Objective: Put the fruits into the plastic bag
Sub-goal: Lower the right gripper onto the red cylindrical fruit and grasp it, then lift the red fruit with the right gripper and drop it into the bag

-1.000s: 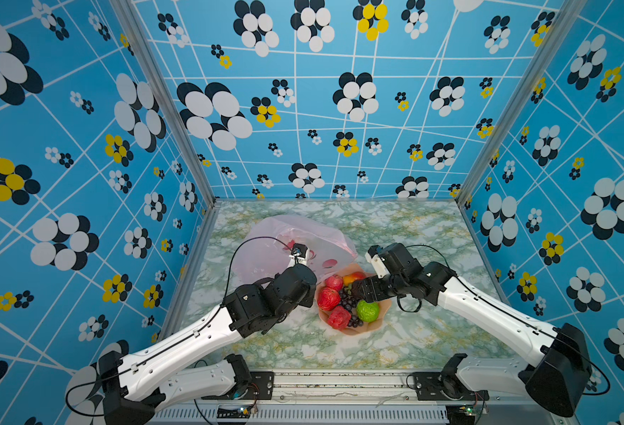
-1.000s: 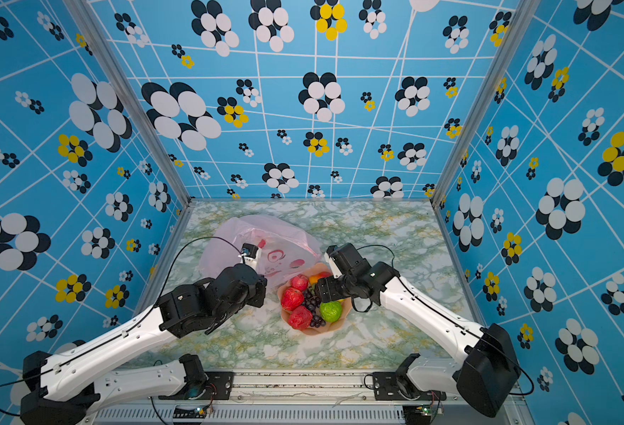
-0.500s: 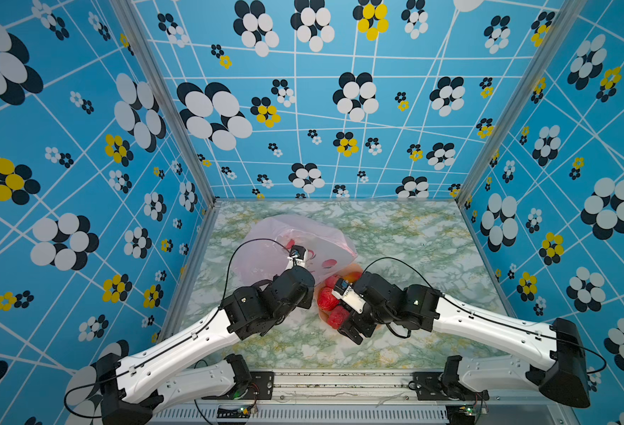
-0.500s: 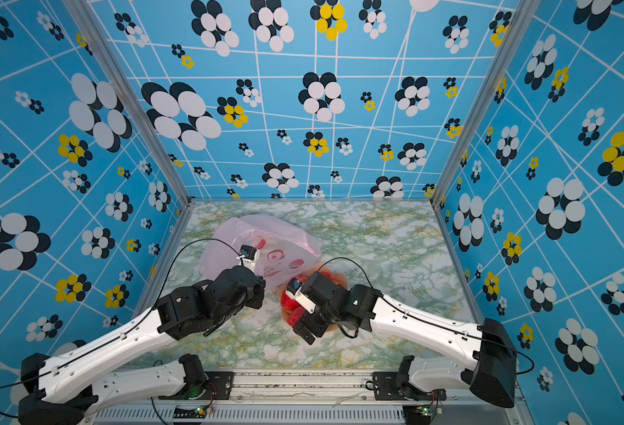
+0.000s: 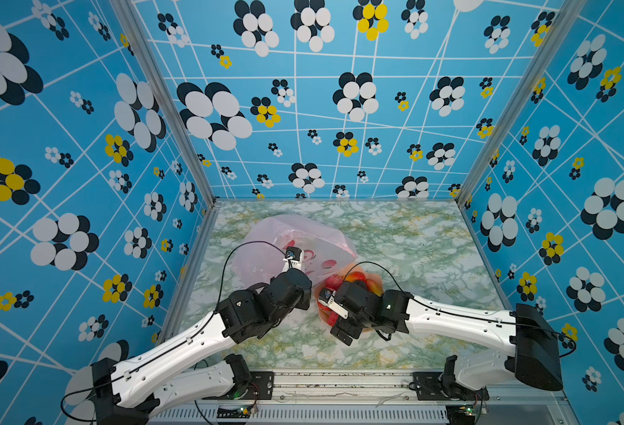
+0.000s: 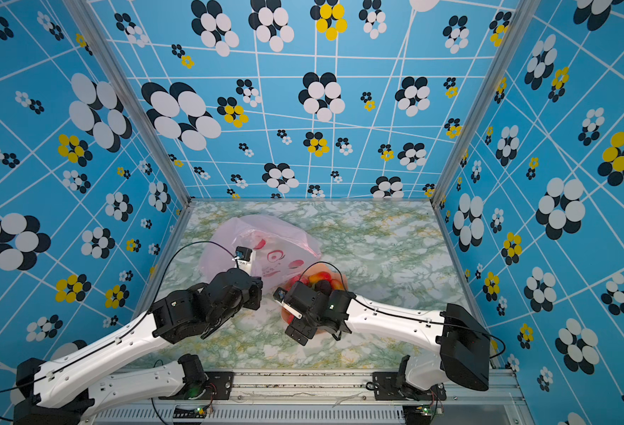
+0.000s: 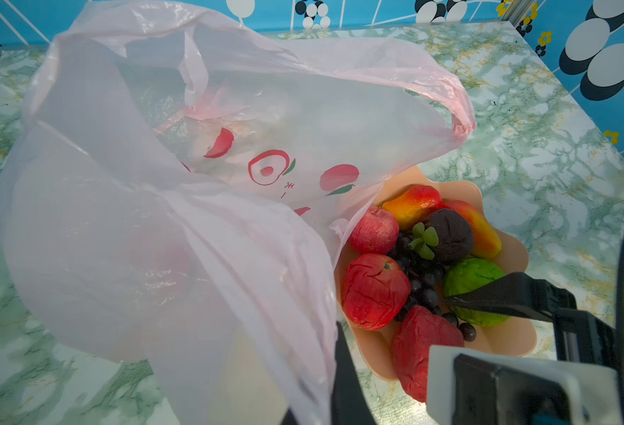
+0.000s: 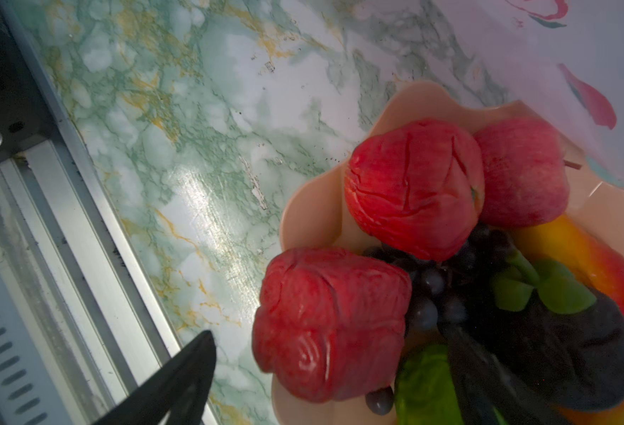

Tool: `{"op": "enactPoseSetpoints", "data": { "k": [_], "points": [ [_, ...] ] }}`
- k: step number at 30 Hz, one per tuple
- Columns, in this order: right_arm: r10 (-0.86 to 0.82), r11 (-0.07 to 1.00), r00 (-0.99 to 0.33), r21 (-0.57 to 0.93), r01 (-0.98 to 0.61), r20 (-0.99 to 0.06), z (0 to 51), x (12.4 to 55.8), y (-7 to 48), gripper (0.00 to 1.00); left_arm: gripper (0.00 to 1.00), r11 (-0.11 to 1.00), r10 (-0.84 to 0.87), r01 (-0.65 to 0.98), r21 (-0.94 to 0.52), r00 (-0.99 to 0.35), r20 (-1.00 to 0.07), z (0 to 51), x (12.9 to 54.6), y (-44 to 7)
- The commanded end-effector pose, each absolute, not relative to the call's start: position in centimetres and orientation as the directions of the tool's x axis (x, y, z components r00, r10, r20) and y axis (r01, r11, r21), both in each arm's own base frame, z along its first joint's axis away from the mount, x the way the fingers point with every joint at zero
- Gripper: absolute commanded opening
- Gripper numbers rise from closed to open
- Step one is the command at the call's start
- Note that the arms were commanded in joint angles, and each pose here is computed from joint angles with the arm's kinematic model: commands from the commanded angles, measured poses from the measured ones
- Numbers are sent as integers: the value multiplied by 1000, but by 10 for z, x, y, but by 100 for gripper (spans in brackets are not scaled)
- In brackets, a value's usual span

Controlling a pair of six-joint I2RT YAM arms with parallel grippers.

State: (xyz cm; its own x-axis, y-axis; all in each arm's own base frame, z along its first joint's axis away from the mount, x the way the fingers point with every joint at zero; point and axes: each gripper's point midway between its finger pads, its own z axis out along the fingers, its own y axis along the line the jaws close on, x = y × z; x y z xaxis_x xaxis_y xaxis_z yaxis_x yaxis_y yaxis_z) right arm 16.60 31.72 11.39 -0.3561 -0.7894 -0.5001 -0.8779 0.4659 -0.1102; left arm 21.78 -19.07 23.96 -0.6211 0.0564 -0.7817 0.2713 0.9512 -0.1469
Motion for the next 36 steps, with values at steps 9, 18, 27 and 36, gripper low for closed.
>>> {"op": "enactPoseSetpoints", "data": {
  "k": [9, 18, 27, 36],
  "points": [
    [-828, 494, -381, -214, -842, -411, 95, 185, 314, 88, 0, 954, 34, 254, -160, -621, -783, 239, 219, -186],
    [-801, 523, -394, -207, -827, -452, 104, 187, 314, 53, 0, 953, 27, 252, -169, -626, -779, 237, 220, -187],
    [-728, 571, -384, -193, -798, -568, 141, 187, 306, 49, 0, 952, 22, 253, -173, -621, -784, 240, 220, -186],
    [-409, 671, -460, 82, -737, -788, 218, 191, 293, 49, 0, 935, 4, 284, -212, -607, -795, 245, 219, -193]
  ]
}}
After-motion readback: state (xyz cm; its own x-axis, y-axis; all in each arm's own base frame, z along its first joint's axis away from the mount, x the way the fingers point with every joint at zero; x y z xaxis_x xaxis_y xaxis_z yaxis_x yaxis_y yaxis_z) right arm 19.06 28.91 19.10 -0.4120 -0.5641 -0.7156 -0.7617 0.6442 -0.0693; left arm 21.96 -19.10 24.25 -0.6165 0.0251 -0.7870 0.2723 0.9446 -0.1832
